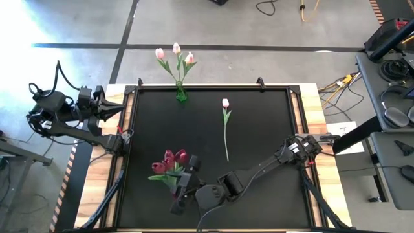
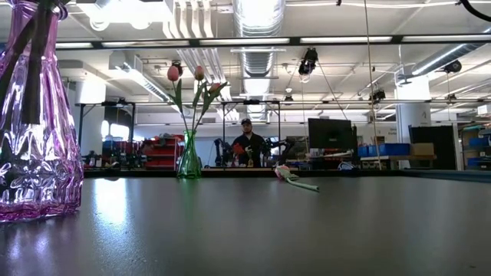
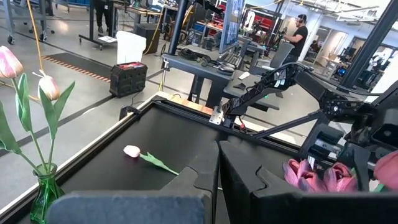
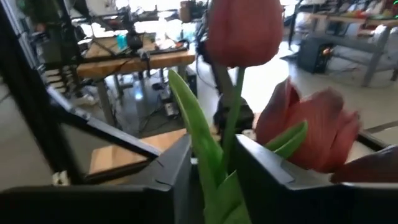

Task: Sort flowers into vase by color
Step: Put the red tulip into the purple vase

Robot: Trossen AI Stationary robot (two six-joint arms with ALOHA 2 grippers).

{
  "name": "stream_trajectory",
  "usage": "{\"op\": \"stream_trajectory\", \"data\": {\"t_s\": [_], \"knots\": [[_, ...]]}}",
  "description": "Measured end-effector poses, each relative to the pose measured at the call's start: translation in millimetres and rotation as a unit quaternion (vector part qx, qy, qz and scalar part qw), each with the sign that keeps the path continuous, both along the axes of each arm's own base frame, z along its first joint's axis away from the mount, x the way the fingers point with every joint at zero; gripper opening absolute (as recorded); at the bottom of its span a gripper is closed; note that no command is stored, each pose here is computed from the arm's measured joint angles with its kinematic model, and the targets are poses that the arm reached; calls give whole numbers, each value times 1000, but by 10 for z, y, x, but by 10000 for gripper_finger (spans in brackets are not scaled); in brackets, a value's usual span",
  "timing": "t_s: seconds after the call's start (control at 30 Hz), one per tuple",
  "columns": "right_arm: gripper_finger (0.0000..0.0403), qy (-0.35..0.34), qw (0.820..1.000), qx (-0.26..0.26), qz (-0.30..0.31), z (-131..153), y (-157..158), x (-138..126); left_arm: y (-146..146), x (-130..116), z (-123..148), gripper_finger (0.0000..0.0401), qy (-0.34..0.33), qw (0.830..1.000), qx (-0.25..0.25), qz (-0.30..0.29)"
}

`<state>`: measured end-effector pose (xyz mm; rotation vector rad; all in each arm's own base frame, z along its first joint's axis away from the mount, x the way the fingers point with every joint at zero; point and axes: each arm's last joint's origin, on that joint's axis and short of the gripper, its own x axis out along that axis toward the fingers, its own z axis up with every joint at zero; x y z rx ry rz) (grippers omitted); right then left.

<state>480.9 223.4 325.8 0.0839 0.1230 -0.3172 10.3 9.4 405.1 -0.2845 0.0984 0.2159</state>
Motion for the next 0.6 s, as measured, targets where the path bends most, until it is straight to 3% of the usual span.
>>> {"op": "stream_trajectory", "data": {"t_s": [0.23, 0.6], "knots": [[146, 3, 999, 16, 37, 61, 41, -38, 0, 0, 0, 0, 0, 1000, 0, 0], [89, 45, 998, -1, 50, 427, 61, -264, 0, 1, 0, 0, 0, 1000, 0, 0]]}}
